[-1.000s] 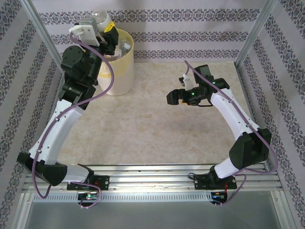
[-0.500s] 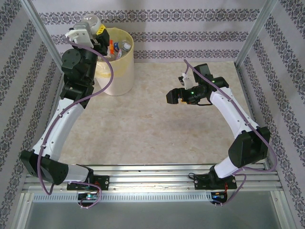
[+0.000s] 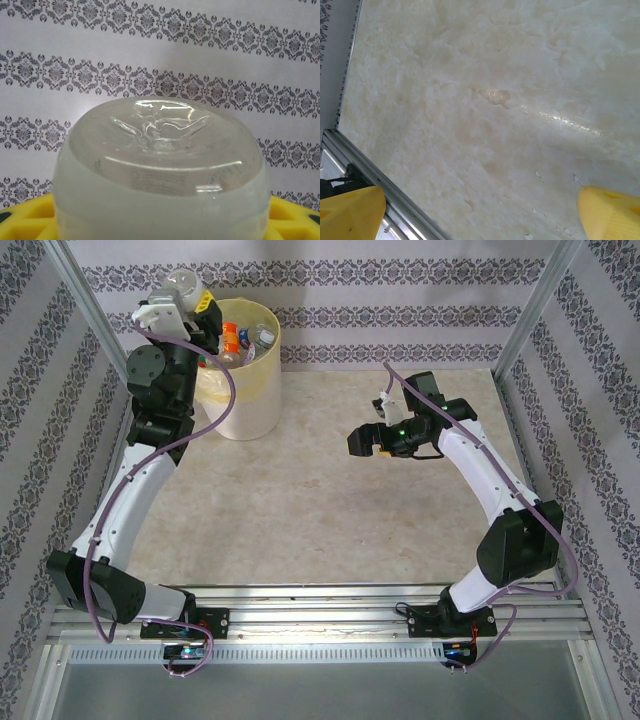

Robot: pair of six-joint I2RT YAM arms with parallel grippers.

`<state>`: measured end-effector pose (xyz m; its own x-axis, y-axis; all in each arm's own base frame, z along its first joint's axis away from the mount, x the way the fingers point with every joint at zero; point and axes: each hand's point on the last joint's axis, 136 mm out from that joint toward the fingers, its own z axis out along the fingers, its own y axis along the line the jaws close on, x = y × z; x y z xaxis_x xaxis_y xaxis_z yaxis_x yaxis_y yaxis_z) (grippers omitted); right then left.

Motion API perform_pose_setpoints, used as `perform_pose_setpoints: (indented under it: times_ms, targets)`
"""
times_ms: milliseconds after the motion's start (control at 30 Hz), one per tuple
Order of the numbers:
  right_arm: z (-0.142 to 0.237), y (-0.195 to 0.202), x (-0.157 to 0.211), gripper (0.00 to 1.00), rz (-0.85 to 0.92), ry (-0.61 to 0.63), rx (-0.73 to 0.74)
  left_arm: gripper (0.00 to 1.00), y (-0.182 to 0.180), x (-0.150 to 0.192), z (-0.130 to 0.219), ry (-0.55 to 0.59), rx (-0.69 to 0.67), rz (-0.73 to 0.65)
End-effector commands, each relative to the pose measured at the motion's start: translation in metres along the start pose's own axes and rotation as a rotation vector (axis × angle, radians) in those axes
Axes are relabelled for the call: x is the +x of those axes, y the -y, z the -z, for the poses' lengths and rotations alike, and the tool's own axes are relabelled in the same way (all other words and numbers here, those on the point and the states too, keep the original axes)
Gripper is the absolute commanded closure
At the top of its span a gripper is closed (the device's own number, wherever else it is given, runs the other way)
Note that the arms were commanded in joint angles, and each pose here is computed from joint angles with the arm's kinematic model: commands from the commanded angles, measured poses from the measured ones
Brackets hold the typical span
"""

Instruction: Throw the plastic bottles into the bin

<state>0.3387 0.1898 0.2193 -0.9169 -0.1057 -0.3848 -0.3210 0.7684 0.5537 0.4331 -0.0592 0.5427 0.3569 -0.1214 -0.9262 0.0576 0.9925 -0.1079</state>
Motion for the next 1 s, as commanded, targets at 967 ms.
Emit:
perform_pose_setpoints:
  times_ms: [967]
  targets:
    - [-0.021,-0.006,-0.036,0.02,0.006,-0.023,-0.039,0.96,0.000,-0.137,0.009,0.360,0.000,-0.147]
